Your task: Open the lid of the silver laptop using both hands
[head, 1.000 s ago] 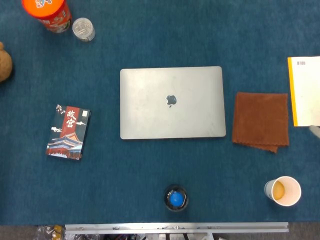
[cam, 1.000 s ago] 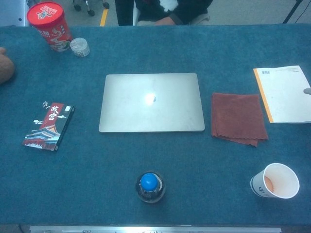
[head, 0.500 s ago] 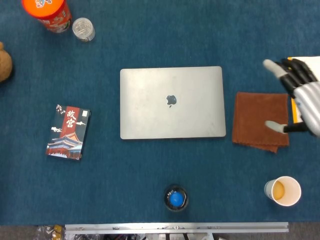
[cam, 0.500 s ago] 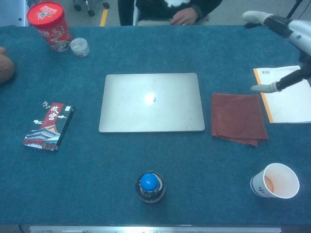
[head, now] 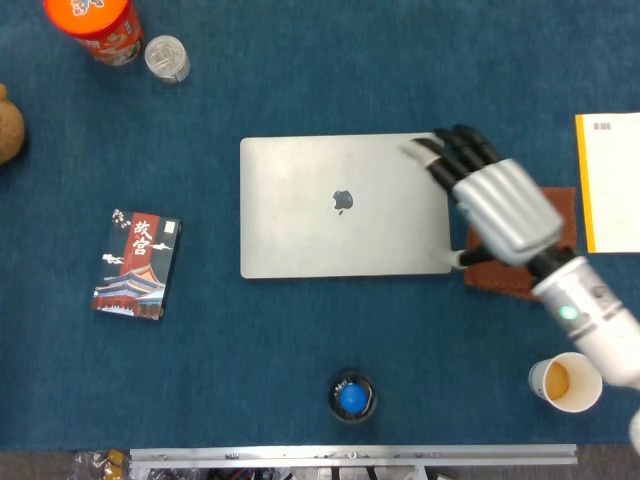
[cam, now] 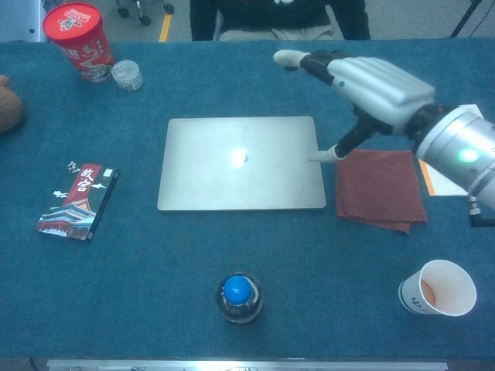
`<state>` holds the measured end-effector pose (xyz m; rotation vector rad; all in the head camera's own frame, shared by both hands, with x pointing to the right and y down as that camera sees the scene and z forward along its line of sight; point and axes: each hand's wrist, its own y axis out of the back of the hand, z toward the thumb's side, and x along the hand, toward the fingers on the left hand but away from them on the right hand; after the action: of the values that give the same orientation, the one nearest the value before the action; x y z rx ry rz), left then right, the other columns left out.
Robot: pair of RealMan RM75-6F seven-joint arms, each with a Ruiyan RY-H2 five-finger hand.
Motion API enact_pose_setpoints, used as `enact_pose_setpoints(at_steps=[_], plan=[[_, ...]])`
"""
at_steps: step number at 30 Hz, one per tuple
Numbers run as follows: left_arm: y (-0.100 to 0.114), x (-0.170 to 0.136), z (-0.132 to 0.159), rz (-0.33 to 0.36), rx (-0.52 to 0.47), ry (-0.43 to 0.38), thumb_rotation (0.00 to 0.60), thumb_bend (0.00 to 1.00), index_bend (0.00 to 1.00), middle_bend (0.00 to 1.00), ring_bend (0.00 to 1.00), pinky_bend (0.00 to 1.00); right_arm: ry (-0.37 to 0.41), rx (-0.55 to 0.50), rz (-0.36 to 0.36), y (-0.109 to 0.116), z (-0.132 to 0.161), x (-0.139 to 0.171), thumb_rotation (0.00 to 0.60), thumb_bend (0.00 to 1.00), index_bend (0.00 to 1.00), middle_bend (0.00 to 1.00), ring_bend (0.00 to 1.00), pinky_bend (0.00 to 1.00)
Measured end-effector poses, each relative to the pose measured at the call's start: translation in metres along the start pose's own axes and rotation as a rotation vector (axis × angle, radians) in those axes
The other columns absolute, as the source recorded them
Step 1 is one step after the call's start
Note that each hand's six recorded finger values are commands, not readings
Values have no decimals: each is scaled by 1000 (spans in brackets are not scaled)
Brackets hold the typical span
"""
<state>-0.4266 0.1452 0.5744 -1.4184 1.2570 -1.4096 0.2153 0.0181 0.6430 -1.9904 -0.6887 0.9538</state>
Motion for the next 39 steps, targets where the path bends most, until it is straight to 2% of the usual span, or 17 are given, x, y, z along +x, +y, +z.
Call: enact_pose_setpoints(at_steps=[7,13,20,28,39], plan=[[0,-1,4,-7,-1,-18,600,306,287,220,125,175,49,19,53,-26,31,-26,600,1,19,121,0,51],[-1,-1,4,-10,-4,-25,600,307,287,220,126,175,60,42,103,-50,49,-44,600,10,19,119,0,51],[-5,-4,3,-14,-20,-32,600,306,287,219,126,175,39,67,137,-78,58,-57,600,73,19,118,0,50],[-5,-5,-1,-15,-28,-30,600,306,287,218,126,155,20,115,151,-105,67,-72,600,75,19,118,0,51],[-7,-5,-6,-19,-35,-22,600,307,287,217,126,155,-21,162,176,-127,66,-85,600,76,19,118,0,51]])
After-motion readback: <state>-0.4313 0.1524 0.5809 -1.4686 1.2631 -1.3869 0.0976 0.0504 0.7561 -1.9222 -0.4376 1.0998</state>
